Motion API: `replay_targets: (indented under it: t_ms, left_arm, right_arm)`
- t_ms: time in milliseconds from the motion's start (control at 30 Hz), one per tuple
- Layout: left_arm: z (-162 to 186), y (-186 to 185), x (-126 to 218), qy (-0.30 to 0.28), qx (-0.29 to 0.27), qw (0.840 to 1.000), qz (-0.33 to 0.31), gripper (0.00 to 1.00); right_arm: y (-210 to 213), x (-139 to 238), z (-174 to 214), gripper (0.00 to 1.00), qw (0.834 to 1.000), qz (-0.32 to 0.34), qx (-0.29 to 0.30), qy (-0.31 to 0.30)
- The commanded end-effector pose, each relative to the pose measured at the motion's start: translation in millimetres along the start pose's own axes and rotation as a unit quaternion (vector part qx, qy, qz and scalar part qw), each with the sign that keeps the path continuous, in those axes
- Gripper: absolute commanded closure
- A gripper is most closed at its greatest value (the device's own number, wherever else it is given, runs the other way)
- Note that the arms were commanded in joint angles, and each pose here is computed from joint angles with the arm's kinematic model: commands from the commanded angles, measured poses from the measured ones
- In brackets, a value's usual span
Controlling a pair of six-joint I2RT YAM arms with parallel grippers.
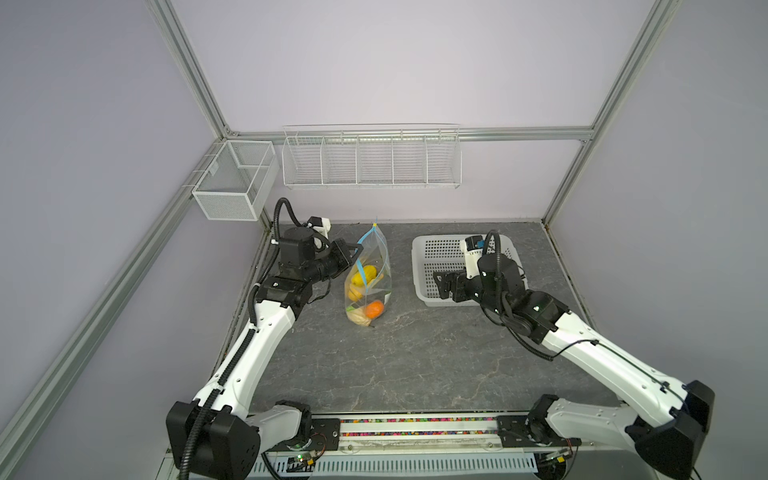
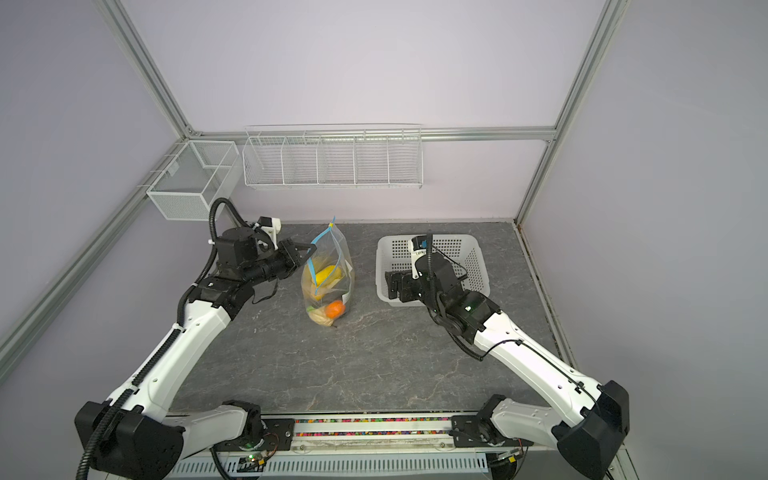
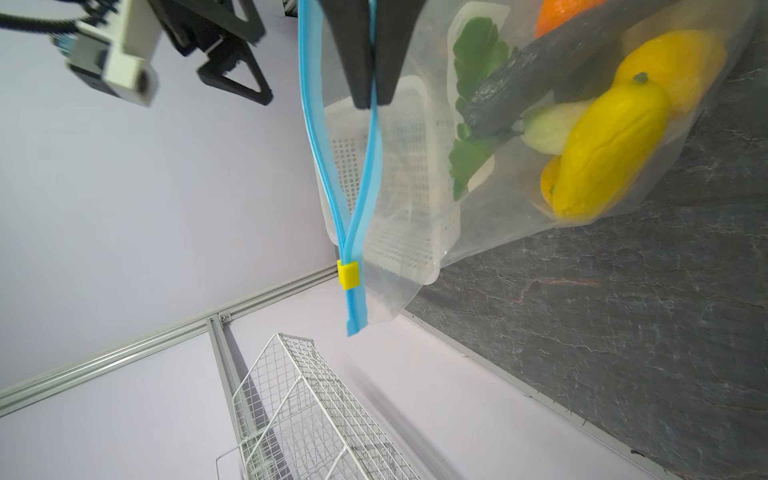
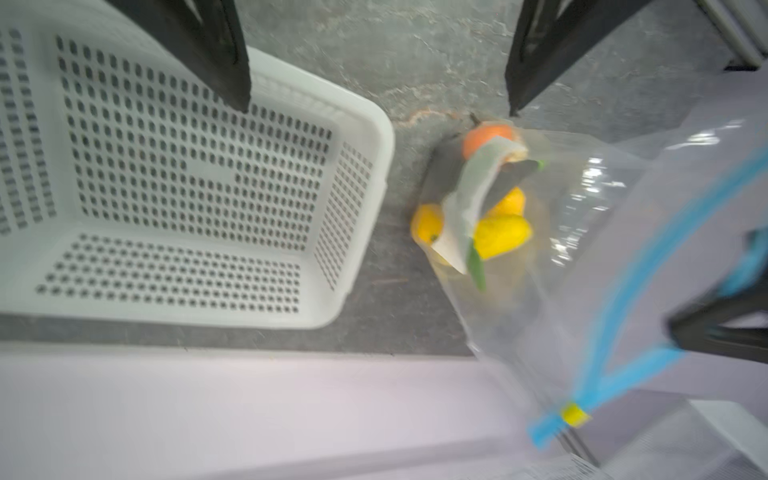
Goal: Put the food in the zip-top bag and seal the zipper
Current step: 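Withdraw the open right gripper back over the white basket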
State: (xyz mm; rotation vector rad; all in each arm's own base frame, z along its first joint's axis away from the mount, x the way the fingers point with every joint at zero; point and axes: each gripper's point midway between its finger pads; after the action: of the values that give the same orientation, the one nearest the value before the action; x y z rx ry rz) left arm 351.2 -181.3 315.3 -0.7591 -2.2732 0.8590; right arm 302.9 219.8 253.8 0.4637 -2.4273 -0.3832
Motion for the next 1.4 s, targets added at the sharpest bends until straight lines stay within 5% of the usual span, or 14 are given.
replay_targets:
  t_ms: [0,267,500,900,1367]
  left_arm:
    - [6,-1,-3,0.011,0.01,1.0,0.018,1.0]
    - [7,-1,-3,0.006,0.017,1.0,0.025,1.0]
    - [15,7,-6,0.016,0.023,1.0,0.015,1.0]
    - [13,6,-5,0.026,0.012,1.0,0.005,1.0]
    - [12,8,-12,0.031,0.019,0.999,0.006,1.0]
  right_arm:
    - [-39,-12,48,0.0,0.996,0.05,0.004,0.078]
    - [-86,-47,102,0.01,0.987,0.111,0.056,0.105]
    - [-110,-76,107,0.03,0.977,0.152,0.067,0.132]
    - [-143,-97,70,0.05,0.964,0.215,0.096,0.127]
    - [-120,-138,33,0.06,0.979,0.172,0.06,0.092]
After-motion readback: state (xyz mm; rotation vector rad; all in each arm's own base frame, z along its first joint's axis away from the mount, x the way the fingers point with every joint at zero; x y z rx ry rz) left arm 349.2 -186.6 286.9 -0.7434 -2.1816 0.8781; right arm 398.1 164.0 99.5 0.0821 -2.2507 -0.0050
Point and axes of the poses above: each gripper's point midway between its finger pads, its own x axis back along the fingers, its own y axis along the line the jaws close on, z = x × y, and after that the axes turned 9 degrees about -x, right-handed
